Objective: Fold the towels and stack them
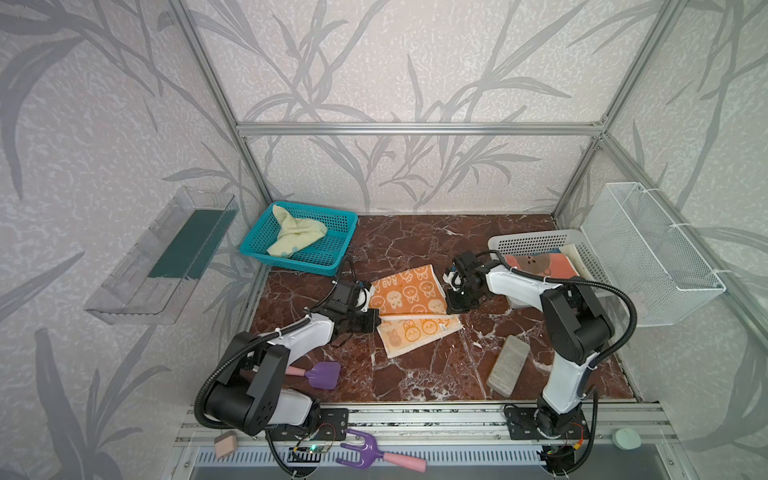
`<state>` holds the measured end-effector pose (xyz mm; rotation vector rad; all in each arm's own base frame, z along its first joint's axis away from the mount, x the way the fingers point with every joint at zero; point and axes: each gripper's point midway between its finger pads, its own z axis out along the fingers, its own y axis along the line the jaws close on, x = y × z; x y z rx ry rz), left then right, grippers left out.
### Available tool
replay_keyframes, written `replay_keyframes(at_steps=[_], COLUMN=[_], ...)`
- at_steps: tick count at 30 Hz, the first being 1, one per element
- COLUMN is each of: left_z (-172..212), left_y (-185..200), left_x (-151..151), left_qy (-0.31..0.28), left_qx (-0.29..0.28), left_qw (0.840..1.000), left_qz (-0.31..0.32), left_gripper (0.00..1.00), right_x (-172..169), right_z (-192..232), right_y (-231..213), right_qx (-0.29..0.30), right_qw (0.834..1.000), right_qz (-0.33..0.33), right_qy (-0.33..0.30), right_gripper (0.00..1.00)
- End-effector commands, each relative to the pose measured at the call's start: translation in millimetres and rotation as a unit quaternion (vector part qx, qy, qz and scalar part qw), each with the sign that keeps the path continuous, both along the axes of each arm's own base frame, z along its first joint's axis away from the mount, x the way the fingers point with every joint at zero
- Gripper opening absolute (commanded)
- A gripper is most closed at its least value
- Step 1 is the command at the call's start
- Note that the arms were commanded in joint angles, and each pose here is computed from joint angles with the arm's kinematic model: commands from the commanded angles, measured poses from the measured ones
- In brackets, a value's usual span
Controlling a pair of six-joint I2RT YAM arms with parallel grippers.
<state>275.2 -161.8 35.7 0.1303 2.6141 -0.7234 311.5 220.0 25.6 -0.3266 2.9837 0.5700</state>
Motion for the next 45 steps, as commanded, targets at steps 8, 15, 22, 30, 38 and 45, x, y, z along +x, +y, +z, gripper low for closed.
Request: replay_keyframes(at_steps=[8,15,22,30,38,45], left_z=[37.8,51.5,2.1,-47.6,-46.6,-18.7], left_y=[14.8,12.2,-2.5,4.0,9.2,5.8], left_x=[11.9,-14.7,-44.0,-49.0,-3.9,36.6], left_qy=[-0.050,-0.059,-0.003,0.061,0.060,0.035], left_qx=[0.014,0.071,0.041,0.075,0.112,0.093], left_qw=[0.998,0.996,0.999,0.994,0.990,0.995], left_qz=[0.036,0.017,0.027,0.048,0.053,0.030], left_gripper=[0.00,0.00,0.00,0.00,0.00,0.00], right_x=[17.9,10.6,-22.5,-32.8,-2.6,18.6], right_z=[44.5,67.8,1.8,-34.2,-19.4,14.4], right_y=[-24.6,-28.5,-44.3,-53.3,-52.7,-46.7], right_qx=[-0.043,-0.042,-0.081,-0.101,-0.098,-0.066], right_qw=[0.997,0.997,0.996,0.994,0.995,0.997], right_qz=[-0.011,0.006,0.030,0.024,-0.001,-0.024], right_qy=[-0.058,-0.067,0.007,0.031,0.004,-0.022], right_gripper=[0.00,0.00,0.00,0.00,0.00,0.00])
